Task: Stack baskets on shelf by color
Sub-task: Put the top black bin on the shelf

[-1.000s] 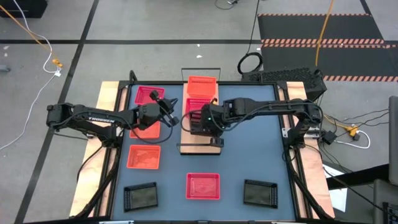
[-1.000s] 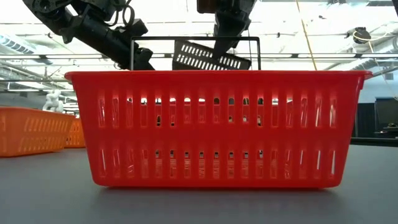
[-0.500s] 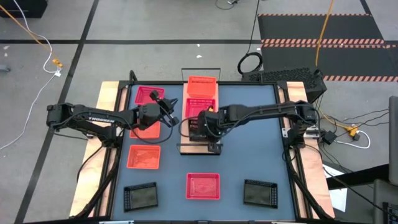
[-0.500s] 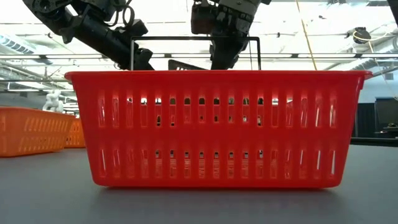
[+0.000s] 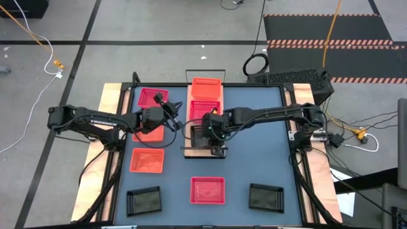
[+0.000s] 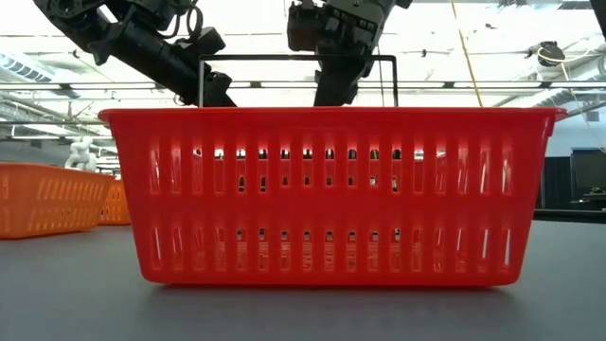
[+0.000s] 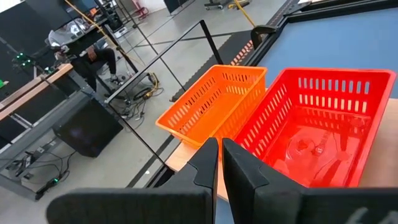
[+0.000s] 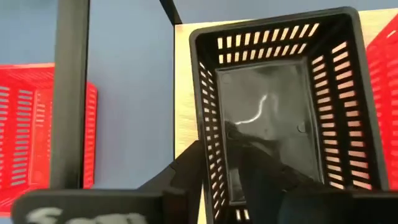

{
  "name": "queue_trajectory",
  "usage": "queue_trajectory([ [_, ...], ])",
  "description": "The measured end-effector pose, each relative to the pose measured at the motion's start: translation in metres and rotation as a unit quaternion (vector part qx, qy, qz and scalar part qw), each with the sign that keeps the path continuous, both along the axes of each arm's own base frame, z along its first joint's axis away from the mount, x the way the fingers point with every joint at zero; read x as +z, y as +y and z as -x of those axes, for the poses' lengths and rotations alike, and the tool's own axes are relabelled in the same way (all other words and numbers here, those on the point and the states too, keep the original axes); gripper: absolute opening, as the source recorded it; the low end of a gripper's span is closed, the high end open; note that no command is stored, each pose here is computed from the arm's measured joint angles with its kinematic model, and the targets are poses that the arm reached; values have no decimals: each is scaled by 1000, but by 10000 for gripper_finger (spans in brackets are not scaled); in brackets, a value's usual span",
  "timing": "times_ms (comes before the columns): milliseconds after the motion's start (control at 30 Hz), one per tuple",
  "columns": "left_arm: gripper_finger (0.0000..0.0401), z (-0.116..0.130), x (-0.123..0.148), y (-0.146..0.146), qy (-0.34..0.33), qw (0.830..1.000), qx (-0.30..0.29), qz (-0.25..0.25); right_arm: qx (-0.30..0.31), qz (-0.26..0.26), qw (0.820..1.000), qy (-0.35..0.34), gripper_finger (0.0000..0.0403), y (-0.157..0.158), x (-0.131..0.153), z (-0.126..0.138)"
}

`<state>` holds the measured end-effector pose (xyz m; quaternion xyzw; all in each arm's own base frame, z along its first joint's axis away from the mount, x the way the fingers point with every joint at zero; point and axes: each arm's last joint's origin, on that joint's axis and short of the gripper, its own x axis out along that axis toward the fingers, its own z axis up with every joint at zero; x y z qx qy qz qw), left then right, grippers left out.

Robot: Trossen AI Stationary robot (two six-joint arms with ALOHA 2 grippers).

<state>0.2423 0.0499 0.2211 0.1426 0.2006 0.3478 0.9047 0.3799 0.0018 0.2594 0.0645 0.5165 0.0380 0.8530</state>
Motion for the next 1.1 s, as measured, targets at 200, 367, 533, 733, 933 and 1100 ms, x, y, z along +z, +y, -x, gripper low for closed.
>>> queue_trajectory([
  [200,26,0,-1,0,10,1000,-1,-2,9,5,999,-46,113,0,30,14],
  [367,26,2,-5,-1,43,999,-7,-10,-11,43,996,-83,101,-5,68,43],
  [533,26,3,-12,-7,103,994,-40,-20,-83,113,990,-21,80,-14,50,88],
  [733,26,3,-16,-15,133,985,-106,-14,-127,27,989,-70,56,-23,-28,118],
  [933,26,1,-13,-15,119,986,-118,-23,-125,-17,981,-147,37,-33,-71,120],
  [1100,26,0,-12,-15,114,986,-115,-30,-127,-17,979,-158,24,-37,-80,114],
])
